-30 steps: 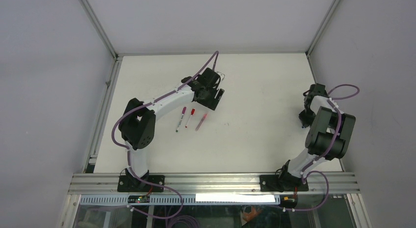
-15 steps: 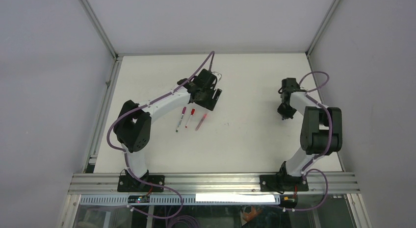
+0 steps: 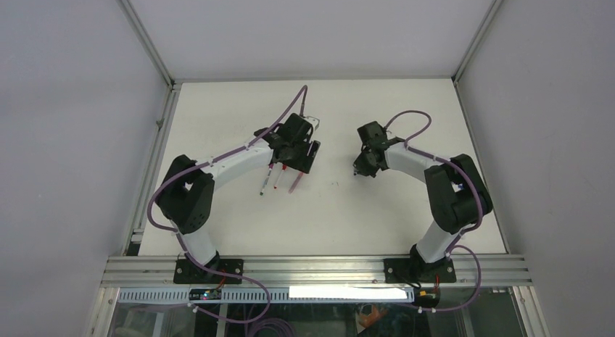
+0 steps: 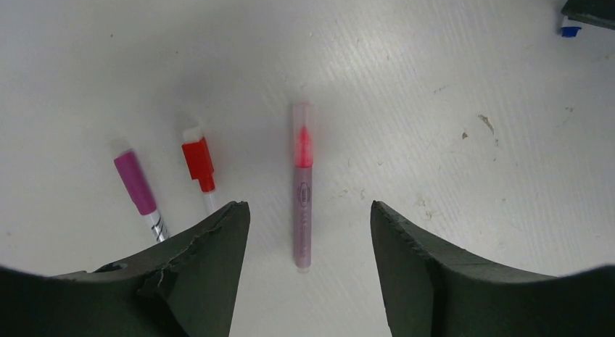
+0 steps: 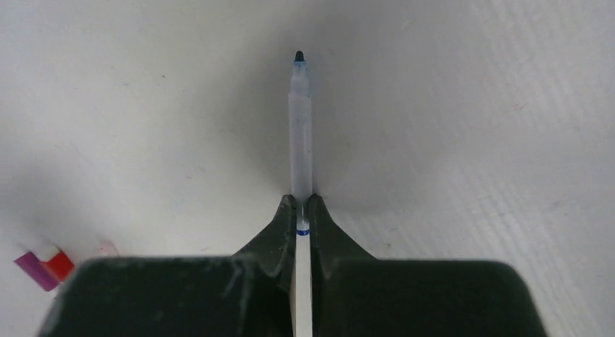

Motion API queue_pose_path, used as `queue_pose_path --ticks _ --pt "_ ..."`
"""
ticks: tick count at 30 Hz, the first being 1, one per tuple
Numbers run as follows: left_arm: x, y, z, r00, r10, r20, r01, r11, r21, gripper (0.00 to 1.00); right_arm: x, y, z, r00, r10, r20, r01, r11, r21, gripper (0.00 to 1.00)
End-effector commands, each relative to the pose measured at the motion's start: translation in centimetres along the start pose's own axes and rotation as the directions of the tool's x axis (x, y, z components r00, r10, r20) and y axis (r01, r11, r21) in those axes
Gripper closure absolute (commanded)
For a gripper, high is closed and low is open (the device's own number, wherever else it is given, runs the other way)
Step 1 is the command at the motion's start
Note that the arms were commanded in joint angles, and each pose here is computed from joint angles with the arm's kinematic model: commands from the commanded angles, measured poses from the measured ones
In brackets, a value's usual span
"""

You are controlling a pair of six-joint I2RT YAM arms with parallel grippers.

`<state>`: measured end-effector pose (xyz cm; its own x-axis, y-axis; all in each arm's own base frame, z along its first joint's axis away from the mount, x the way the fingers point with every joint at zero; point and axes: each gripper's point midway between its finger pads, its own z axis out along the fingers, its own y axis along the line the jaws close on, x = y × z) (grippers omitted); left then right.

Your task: Insert the pens into the pen caps

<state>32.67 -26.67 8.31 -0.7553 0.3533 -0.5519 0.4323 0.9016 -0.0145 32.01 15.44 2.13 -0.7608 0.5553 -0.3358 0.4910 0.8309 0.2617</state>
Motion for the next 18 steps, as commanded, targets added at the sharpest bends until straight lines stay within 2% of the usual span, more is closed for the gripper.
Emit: queue_pose_path --ticks 1,5,8,10,16,18 --pt "-1.9 0.3 -2.9 0.992 -0.044 0.12 0.043 0.999 0.009 0.36 2.0 1.5 0.5 0.989 0.148 -0.029 -0.149 0.988 -0.035 1.0" --pt "-1.4 0.3 -3.1 0.99 -0.05 0.131 0.048 0.999 0.018 0.36 3.5 2.8 0.3 0.988 0.149 -0.039 -0.151 0.988 -0.045 0.99" --pt "-1.4 0.1 -3.1 0.989 -0.056 0.136 0.052 0.998 0.032 0.36 4.2 3.8 0.0 0.992 0.116 -0.057 -0.119 0.992 -0.046 0.89" --pt "-1.4 0.0 -3.0 0.989 -0.059 0.138 0.054 0.998 0.04 0.36 4.3 4.4 -0.4 0.994 0.09 -0.061 -0.093 0.994 -0.054 0.85" --pt "-1.7 -0.6 -2.9 0.987 -0.06 0.149 0.051 0.996 0.067 0.36 1.7 5.1 -1.6 0.999 0.044 0.021 -0.043 0.998 -0.044 0.71" --pt "-1.8 -0.7 -2.8 0.987 -0.059 0.15 0.048 0.996 0.074 0.36 0.8 5.3 -1.7 0.998 0.036 0.045 -0.034 0.998 -0.044 0.7"
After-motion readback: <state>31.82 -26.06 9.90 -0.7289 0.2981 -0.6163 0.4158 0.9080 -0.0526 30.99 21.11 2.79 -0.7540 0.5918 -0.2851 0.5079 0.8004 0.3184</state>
